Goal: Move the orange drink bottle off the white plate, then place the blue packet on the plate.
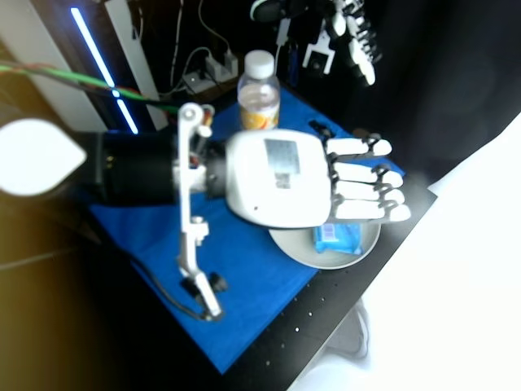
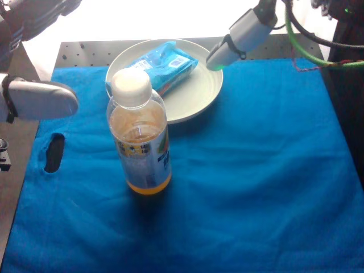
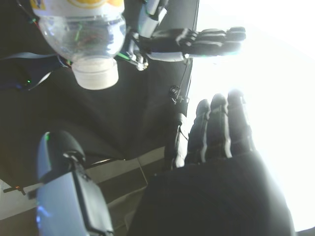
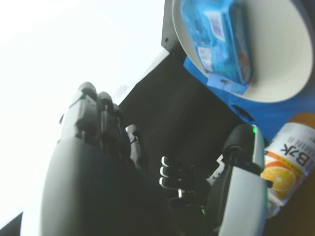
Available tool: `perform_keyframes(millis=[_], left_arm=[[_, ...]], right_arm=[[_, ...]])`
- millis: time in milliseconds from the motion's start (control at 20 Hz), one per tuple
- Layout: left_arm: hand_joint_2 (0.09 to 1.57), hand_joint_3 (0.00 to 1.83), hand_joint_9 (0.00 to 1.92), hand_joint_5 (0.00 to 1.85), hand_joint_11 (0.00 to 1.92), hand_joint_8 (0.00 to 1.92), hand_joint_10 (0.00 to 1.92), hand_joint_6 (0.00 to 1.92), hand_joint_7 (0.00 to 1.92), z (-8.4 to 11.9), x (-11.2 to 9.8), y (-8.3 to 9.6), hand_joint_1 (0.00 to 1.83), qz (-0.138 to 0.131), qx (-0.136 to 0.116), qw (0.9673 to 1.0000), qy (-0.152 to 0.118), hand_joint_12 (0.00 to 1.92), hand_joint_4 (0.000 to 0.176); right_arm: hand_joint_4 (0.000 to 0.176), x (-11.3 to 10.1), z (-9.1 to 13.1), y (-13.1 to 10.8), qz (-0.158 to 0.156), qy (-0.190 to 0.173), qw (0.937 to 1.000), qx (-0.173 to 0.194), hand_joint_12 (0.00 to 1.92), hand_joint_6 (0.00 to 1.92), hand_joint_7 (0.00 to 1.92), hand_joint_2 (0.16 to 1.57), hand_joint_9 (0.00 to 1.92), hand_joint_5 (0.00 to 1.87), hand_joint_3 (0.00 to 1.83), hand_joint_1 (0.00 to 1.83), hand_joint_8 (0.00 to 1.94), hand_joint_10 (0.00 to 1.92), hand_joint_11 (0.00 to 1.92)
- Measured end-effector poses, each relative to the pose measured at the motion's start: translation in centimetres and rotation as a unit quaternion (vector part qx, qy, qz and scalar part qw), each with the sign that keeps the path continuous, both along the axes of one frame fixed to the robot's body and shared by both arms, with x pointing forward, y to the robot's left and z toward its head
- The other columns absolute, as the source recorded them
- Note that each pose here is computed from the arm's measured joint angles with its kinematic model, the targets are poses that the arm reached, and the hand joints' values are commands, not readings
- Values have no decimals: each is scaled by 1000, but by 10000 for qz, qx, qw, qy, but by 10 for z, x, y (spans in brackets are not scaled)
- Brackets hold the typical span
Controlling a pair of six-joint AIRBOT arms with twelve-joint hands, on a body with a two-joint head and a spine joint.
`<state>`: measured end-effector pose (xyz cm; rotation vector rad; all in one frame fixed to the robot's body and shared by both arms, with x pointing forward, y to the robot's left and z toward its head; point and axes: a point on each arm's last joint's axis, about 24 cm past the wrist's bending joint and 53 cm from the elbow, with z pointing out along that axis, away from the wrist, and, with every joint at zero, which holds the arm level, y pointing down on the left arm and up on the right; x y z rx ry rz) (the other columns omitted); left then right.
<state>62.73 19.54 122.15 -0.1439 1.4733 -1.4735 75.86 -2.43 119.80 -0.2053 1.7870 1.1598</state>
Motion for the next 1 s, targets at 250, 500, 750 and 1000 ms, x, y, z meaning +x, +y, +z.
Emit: perform_keyframes(millis=[250,500,750,1000], left_arm=[[807,4,0,0,0,0,0,0,0,1,1,1,479,27,-35,10000,-7,0,176],[839,13,0,0,0,0,0,0,0,9,2,9,395,152,-176,9997,-112,0,157],[889,0,0,0,0,0,0,0,0,25,-1,17,527,240,-227,9987,-389,0,172],[956,0,0,0,0,0,0,0,0,33,-9,12,484,149,-359,9978,-545,0,176]], right_arm=[[176,-4,8,-20,-118,27,9996,248,92,0,120,722,136,0,0,898,6,3,93],[176,-22,17,-27,54,31,9979,639,107,4,130,680,168,18,0,769,13,13,128],[176,-37,31,-49,50,-219,9951,967,89,4,150,726,125,51,9,885,0,0,52],[176,-56,51,-63,89,-396,9870,1558,83,0,119,744,64,34,13,942,0,0,45]])
